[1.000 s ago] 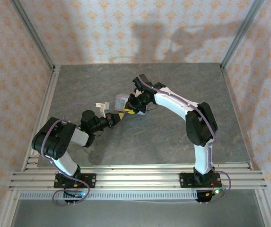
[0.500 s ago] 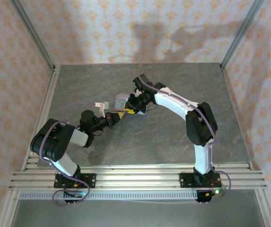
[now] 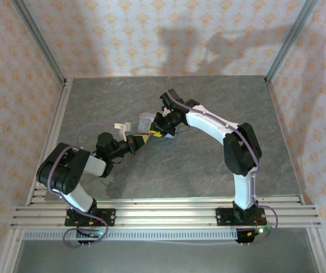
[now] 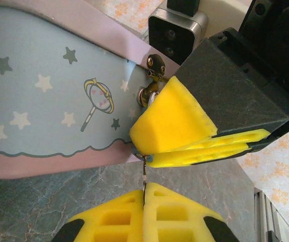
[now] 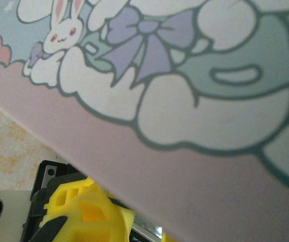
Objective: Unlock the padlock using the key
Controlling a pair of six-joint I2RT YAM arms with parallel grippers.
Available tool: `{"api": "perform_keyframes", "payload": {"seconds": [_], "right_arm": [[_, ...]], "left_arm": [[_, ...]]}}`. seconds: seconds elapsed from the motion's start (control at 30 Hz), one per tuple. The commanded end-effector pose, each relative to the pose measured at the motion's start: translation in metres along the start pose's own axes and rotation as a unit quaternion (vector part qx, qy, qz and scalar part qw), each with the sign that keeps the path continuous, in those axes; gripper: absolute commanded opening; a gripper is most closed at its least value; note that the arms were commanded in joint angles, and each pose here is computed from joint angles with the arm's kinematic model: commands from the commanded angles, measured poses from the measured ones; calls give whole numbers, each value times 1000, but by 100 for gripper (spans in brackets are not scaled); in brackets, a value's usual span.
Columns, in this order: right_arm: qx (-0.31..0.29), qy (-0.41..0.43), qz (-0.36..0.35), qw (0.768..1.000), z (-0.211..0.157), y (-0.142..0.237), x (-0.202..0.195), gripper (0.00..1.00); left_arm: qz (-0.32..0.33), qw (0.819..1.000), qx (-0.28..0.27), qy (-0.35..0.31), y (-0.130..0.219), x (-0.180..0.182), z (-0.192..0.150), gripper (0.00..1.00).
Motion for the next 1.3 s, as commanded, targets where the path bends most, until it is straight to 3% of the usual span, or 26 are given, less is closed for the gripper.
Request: {"api": "perform_keyframes", "payload": {"seconds": [0.0,1.27], "right_arm": [[3,0,33,999,-2,9,11,0],[41,-37,56,997,-8,10,16,0]], "left_arm": [[2,999,-32,-29,2,-2,12,0],[15,997,-43,-61,-6,4,17,0]]}}
Point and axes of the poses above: each hand's point on the last joint's axis, 136 mm out from that joint toward the fingers, its own y axis back along the fingers, its own x axis along the line the jaws close on, z = x × y, the point moved 4 cm from there along y, back along the fingers, and after that the axes turned 14 degrees about -y, right-handed, at the moved point
